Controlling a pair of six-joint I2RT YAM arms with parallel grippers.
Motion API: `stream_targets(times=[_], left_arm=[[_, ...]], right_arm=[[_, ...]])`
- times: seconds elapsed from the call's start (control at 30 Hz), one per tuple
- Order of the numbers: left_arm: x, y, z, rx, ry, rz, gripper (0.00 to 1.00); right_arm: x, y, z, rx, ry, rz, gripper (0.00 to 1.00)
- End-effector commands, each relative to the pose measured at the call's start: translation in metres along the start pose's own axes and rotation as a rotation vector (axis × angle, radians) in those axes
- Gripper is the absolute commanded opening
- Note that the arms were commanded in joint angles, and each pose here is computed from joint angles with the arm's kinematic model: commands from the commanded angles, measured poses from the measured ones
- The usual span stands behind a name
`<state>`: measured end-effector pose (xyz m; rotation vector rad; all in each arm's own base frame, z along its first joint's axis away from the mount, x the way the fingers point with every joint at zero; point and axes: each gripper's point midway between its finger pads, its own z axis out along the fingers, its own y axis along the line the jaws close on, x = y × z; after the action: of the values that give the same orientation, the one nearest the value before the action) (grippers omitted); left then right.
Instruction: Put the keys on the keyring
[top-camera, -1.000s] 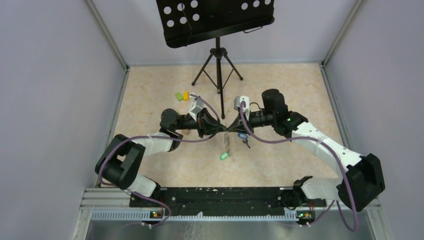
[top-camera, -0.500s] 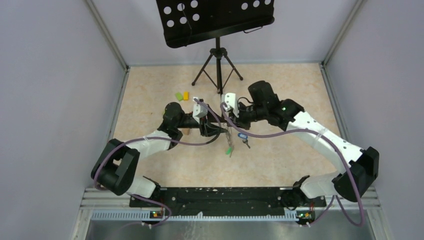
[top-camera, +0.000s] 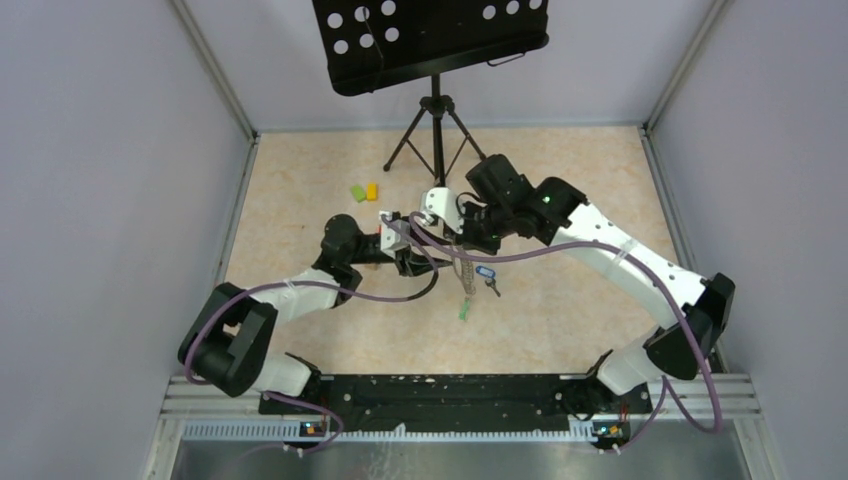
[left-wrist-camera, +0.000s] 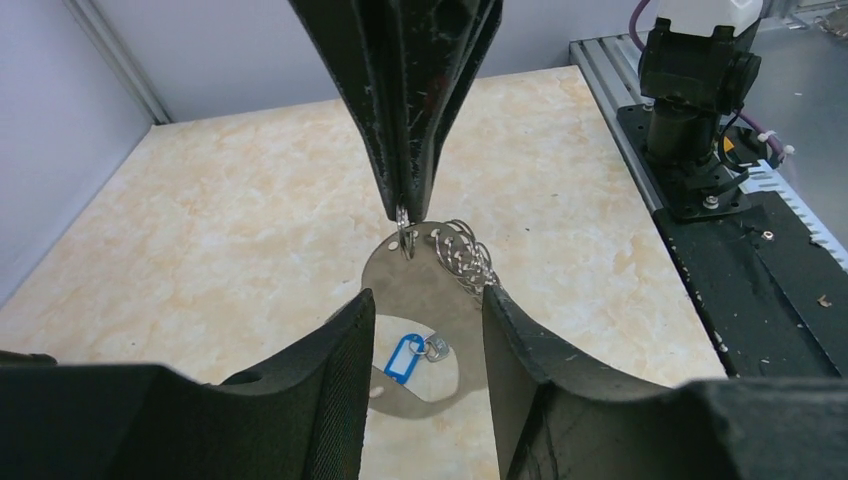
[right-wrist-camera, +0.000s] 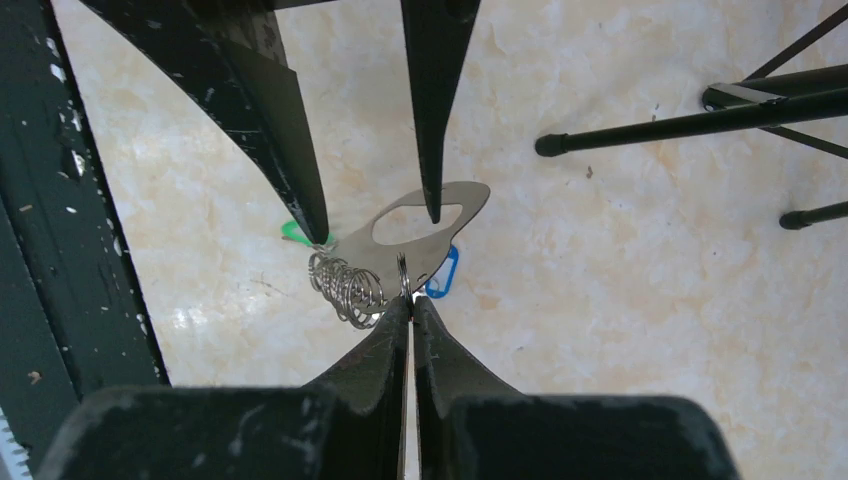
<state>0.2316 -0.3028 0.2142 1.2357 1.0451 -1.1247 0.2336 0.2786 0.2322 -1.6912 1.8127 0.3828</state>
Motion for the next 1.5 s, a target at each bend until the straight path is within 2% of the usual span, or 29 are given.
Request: stream_targets(times=[0.0,0.43,0.87,0.97,1.33,1.47], left_arm=[[-0.017,-0.003,0.0,0.009,-0.079,0.112,0.47],[-0.011,-0.009,0.001,0.069,-0.084,0.15,0.47],[0.0,-0.006,-0.001,0.024,-0.086,0.169,0.45],[0.001,-0.008,-0.001,0.03,-0.098,0.181,0.44],[0.002,-0.001,-0.001,0.006,-0.078,0.2,0.42],[0.001,0.003,-0.002,-0.02,-0.078,0.203,0.4]], right_arm=[[0.0,-0.003,-0.01,0.038,0.084,-0.045,0.0],[0.007,0.004,-0.018,0.013,0.19,-0.238,0.0],[0.017,-0.003,-0.026,0.059,0.36,-0.373,0.0],[0.013,0.003,-0.026,0.025,0.338,-0.382,0.0],[0.043,-0.021,-0.027,0.164,0.553,-0.422,0.0],[0.039,-0.02,-0.023,0.148,0.546,-0.417,0.0]])
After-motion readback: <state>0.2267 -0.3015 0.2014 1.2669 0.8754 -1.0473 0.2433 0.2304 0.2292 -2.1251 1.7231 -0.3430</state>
